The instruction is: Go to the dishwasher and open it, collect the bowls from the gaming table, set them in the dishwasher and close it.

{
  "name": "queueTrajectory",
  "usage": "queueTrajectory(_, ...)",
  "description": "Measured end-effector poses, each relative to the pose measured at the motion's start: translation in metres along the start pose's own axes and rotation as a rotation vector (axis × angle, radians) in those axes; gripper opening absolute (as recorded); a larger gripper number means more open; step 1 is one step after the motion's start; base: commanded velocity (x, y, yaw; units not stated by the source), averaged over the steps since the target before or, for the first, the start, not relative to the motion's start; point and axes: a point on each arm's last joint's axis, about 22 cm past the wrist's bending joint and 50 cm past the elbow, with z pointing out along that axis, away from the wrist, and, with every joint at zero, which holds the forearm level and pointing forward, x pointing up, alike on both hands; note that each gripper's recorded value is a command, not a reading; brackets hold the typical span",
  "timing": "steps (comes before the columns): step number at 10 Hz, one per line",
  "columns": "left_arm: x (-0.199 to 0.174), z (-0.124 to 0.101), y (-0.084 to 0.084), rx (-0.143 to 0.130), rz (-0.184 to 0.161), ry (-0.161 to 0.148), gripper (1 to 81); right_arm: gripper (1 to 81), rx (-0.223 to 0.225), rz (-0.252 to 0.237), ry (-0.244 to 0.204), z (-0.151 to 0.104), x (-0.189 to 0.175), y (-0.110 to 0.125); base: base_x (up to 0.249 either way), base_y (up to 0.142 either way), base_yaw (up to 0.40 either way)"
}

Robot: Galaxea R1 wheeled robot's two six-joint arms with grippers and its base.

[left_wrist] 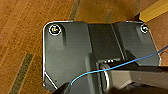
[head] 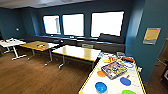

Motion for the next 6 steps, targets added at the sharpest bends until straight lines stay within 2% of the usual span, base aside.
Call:
queueTrajectory(2,-0.001,0.000,0.000,0.001,-0.022,0.001,81.1,81.1,0.002,0.000,-0.005,0.000,-0.004,-0.001,0.000,0.000,-0.346)
queueTrajectory(5,0.005,-0.004,-0.018,0.023,-0.019,0.013,81.1,81.1,0.006,0.005,-0.014,0.000,-0.017,-0.004,0.000,0.000,-0.336)
queueTrajectory(6,0.004,-0.005,-0.022,0.025,-0.007,0.012,81.1,81.1,0.006,0.002,-0.014,0.000,-0.017,-0.004,0.000,0.000,-0.314)
